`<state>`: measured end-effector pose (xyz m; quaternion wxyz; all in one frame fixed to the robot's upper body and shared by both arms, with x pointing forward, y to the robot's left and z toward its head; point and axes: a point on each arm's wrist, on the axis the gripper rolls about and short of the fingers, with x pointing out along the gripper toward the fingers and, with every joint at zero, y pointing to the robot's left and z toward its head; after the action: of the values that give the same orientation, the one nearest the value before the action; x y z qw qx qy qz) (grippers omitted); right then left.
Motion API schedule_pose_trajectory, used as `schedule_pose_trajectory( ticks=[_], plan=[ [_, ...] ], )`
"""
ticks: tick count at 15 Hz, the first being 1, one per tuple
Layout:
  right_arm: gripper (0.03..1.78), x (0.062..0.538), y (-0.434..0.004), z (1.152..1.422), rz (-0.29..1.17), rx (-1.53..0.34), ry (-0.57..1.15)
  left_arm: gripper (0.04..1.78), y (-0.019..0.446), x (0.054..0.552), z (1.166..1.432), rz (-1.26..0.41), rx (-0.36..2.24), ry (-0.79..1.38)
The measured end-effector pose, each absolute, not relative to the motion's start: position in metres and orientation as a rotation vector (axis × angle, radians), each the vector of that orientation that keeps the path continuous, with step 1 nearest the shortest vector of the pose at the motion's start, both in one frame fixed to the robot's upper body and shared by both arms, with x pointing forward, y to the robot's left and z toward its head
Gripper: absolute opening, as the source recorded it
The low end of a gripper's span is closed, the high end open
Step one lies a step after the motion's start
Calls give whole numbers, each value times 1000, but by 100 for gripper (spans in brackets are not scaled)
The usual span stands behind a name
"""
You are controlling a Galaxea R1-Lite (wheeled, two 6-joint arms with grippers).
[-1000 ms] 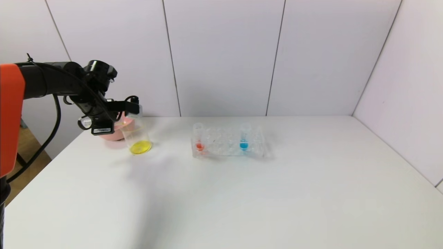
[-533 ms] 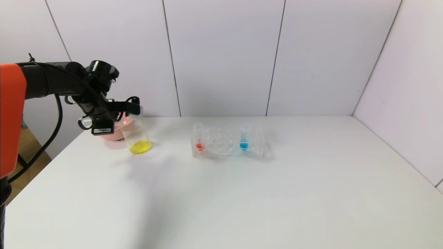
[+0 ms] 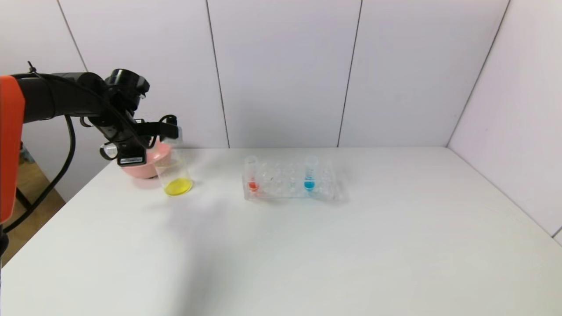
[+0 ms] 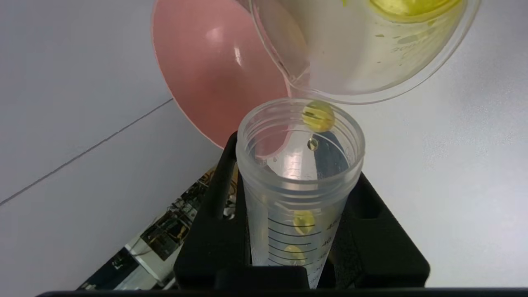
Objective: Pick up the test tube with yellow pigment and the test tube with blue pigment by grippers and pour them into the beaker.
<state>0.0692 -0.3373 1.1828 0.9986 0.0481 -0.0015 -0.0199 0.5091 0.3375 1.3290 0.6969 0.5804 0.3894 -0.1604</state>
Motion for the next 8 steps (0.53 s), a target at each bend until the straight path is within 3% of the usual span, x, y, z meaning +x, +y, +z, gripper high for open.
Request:
schedule_pose_trajectory(
  ticks=[8],
  plan=[
    [171,69,-337,1183,-40,96,-3,54,369,502,1398,-121,823,394]
  ],
)
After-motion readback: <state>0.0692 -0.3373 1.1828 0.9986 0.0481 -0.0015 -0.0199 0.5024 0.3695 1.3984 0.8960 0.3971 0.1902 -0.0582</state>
